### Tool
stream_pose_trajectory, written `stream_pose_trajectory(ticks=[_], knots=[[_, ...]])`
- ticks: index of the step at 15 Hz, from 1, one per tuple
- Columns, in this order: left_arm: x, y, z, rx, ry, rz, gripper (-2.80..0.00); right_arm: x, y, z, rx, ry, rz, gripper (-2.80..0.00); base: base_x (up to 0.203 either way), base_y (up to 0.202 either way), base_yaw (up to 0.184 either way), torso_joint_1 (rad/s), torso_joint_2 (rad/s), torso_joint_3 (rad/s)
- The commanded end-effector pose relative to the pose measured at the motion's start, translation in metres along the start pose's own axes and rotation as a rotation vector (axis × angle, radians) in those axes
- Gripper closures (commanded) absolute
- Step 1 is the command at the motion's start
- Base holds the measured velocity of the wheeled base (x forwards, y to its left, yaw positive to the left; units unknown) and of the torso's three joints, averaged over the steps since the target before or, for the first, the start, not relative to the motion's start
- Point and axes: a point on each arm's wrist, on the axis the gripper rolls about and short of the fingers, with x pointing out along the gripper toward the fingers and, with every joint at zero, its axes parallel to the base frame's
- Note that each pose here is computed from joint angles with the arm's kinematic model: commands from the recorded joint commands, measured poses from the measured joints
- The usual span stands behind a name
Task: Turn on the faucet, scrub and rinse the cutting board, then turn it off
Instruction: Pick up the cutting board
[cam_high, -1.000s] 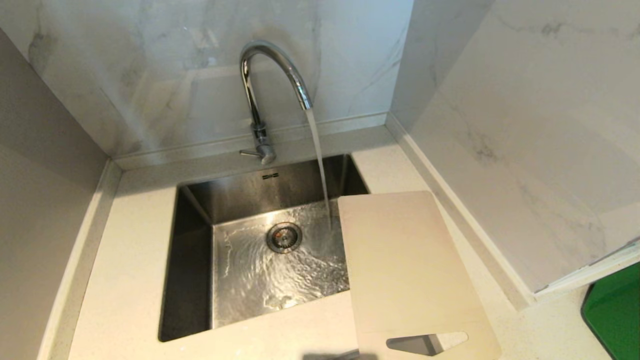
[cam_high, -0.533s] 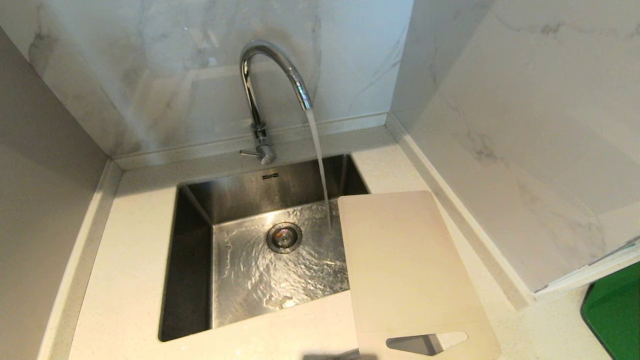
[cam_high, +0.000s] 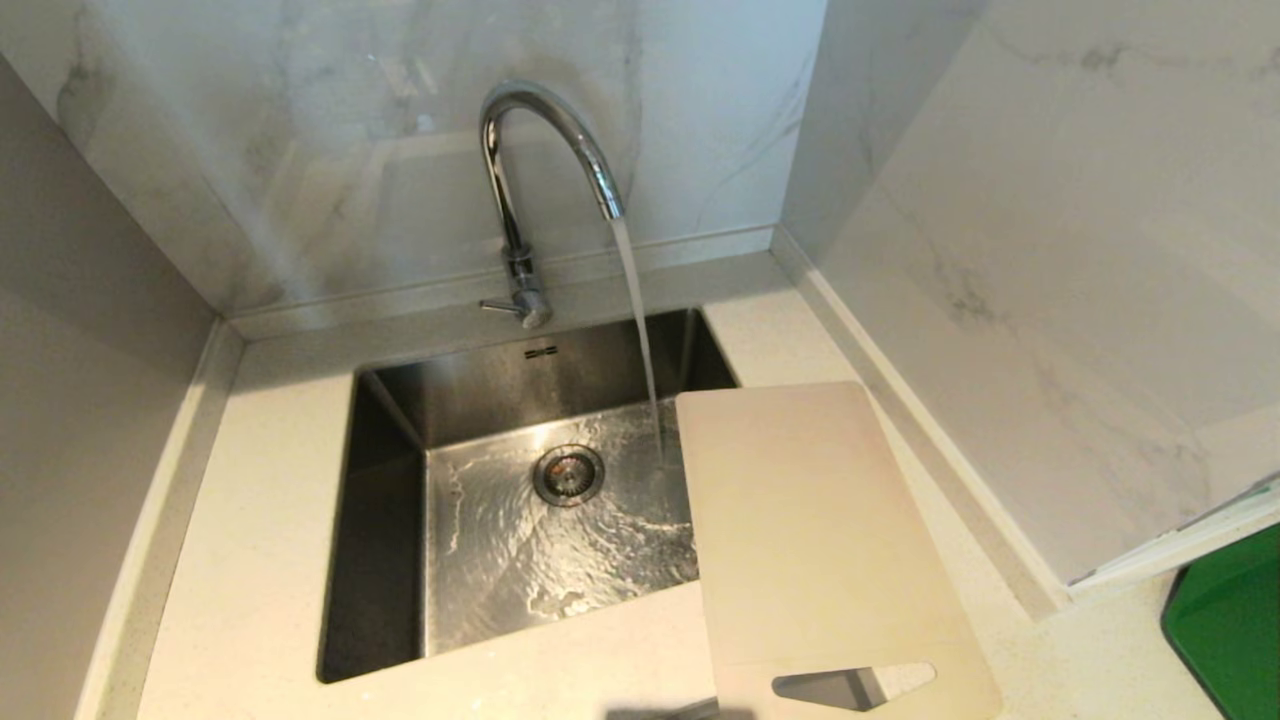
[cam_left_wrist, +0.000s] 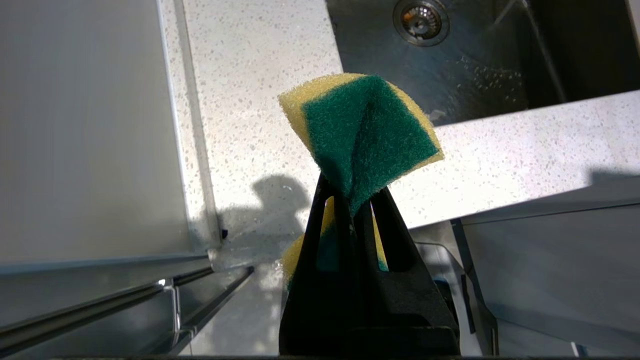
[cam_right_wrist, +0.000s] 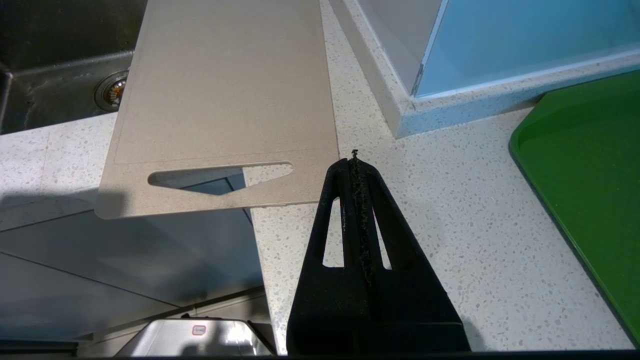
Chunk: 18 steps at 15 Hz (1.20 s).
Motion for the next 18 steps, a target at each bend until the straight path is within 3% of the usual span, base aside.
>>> stream_pose_trajectory(ticks=[1,4,8,12,18], knots=[[0.006,0.002,-0.007,0.007,0.013,-0.019,0.0,0.0,0.0,0.0,0.0,0.001,0.001,0.0,0.0,0.0,0.0,0.0,0.0,0.0],[0.008,0.003,-0.01,0.023,0.005,-0.069,0.0,0.0,0.0,0.0,0.0,0.001,0.001,0.0,0.0,0.0,0.0,0.0,0.0,0.0],[0.001,0.004,-0.015,0.036,-0.125,-0.04,0.0,0.0,0.0,0.0,0.0,0.001,0.001,0.0,0.0,0.0,0.0,0.0,0.0,0.0],[-0.007,0.008,-0.034,0.181,-0.267,0.023,0.0,0.0,0.0,0.0,0.0,0.001,0.001,0.0,0.0,0.0,0.0,0.0,0.0,0.0],[0.004,0.01,-0.045,0.199,-0.312,0.014,0.0,0.0,0.0,0.0,0.0,0.001,0.001,0.0,0.0,0.0,0.0,0.0,0.0,0.0]])
